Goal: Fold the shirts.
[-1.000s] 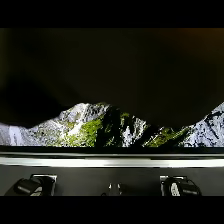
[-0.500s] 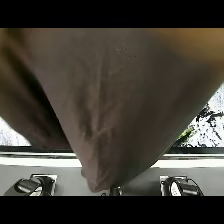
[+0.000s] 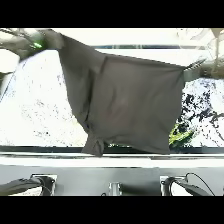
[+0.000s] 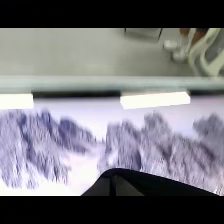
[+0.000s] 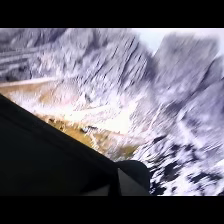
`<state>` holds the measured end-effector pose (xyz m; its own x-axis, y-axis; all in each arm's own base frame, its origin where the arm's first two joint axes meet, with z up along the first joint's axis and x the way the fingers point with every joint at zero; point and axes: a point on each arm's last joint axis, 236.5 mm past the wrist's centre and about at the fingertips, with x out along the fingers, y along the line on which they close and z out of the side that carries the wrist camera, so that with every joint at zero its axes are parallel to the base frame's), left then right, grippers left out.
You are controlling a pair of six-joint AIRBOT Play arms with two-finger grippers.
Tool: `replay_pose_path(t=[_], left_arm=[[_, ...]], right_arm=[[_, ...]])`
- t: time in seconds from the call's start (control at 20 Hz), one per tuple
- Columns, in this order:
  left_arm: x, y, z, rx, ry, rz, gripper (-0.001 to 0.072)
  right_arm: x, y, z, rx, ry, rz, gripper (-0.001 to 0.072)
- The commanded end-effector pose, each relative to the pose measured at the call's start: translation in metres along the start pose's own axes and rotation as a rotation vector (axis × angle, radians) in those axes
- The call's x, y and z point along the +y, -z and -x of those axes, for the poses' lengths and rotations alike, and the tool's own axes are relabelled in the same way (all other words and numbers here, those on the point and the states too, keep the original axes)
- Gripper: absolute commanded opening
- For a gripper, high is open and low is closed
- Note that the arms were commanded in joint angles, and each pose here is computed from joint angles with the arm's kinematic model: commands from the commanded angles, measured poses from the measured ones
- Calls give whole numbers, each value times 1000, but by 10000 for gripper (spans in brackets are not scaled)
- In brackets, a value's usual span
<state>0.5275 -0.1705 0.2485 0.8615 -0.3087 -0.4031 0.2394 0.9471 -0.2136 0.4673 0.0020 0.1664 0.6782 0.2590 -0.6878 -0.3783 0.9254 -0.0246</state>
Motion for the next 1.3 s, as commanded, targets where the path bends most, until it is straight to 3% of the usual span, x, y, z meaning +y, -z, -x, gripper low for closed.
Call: replay_pose_path(t=[0.0,0.2,0.25,0.3,0.35,0.4,0.45,0.5,0.55,0.6,0.65,0.7,0.75,0.9,1.25], left_arm=[[-3,107,-77,280,29,98,22],[-35,194,-107,513,109,227,36],[-43,206,-109,549,130,265,168],[-44,212,-108,576,137,284,473],[-34,214,-103,603,121,276,720],[-16,214,-93,646,95,242,720],[11,215,-79,711,54,216,720],[38,221,-62,787,8,227,660],[59,232,-46,867,-22,258,493],[74,245,-31,944,-44,289,467],[83,262,-21,1009,-53,322,475],[80,280,-15,1057,-28,345,559],[72,297,-14,1088,9,374,574],[37,343,-20,1123,79,458,516],[-2,373,-40,1108,117,521,500]], right_arm=[[6,51,-66,173,-125,-142,26],[20,72,-98,233,-220,-251,29],[18,72,-101,229,-216,-255,151],[15,70,-101,221,-209,-235,357],[12,73,-92,232,-216,-186,533],[6,81,-78,261,-213,-124,607],[-11,99,-61,328,-168,-83,607],[-32,127,-40,432,-115,-76,583],[-50,150,-23,506,-73,-120,509],[-60,171,-11,550,-51,-230,440],[-59,190,-4,573,-70,-300,437],[-53,209,-1,593,-94,-347,437],[-44,226,0,616,-111,-366,437],[-16,263,-4,654,-149,-399,437],[-6,274,-5,664,-161,-399,436]])
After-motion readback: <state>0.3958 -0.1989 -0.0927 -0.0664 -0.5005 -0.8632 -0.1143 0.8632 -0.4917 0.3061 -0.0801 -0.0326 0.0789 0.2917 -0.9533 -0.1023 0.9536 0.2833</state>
